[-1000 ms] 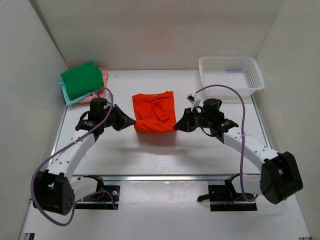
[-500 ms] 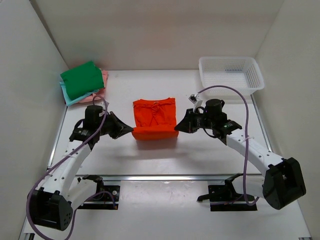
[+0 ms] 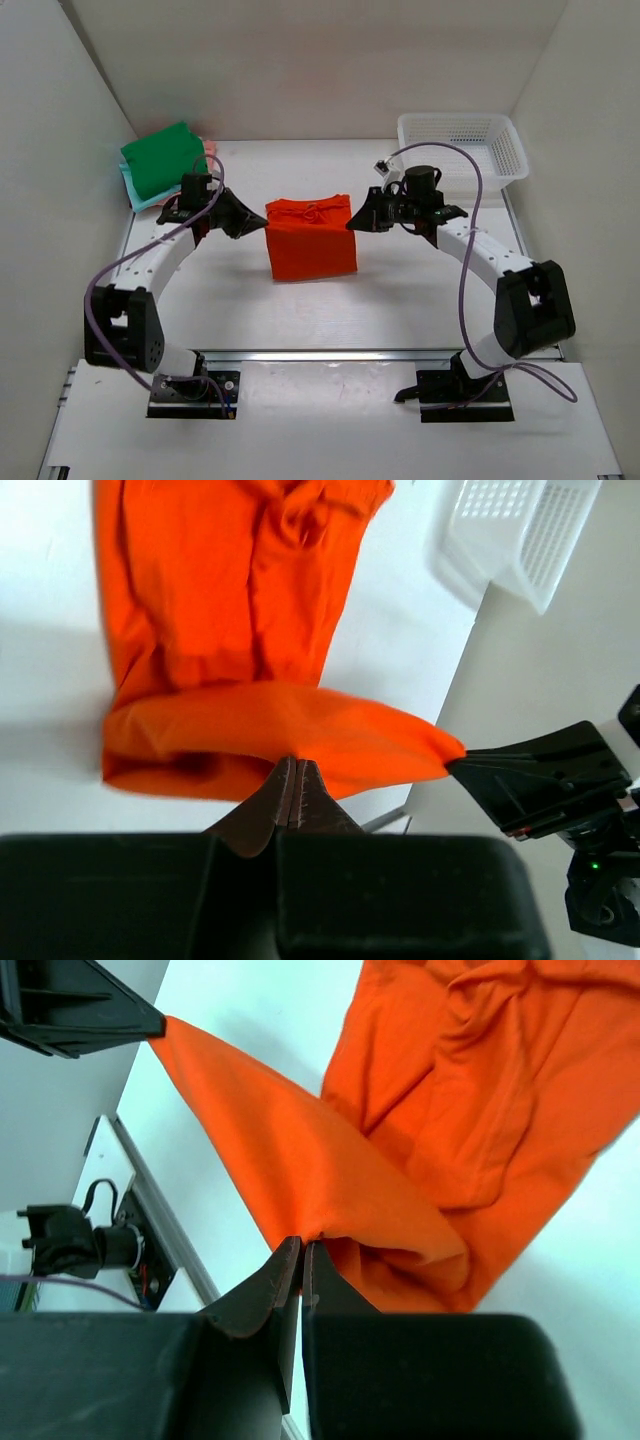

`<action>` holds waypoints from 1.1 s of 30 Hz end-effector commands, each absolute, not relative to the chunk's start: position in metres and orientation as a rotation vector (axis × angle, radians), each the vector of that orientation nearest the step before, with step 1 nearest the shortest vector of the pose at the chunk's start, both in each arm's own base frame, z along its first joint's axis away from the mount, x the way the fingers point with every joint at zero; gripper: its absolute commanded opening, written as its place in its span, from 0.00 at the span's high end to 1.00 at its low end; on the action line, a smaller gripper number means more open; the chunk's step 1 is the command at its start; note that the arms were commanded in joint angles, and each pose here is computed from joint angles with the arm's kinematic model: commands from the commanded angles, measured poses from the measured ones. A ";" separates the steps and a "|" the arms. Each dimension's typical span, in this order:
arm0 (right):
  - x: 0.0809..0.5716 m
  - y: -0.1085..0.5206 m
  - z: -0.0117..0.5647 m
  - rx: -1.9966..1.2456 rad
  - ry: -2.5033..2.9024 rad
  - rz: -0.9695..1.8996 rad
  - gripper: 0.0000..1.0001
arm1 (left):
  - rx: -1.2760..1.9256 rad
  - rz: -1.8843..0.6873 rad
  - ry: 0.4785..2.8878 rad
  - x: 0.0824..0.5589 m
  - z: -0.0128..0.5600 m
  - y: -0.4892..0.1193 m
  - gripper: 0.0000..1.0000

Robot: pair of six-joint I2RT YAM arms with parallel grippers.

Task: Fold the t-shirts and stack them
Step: Fold the long partially folded tshirt into a neat square

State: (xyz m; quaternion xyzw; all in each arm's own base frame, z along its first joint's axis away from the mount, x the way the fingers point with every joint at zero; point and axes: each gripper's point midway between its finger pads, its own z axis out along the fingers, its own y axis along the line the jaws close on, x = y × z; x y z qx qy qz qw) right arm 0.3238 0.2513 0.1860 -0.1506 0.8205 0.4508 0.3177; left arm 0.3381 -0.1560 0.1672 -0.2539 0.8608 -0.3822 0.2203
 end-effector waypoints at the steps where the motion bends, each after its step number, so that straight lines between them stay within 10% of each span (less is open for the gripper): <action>1: 0.355 0.258 0.202 -0.428 2.076 1.183 1.00 | -0.636 -1.075 2.311 0.371 0.184 -0.154 1.00; 33: 0.583 0.253 0.129 -0.285 2.093 1.024 1.00 | -0.711 -1.121 2.293 0.563 0.099 -0.142 1.00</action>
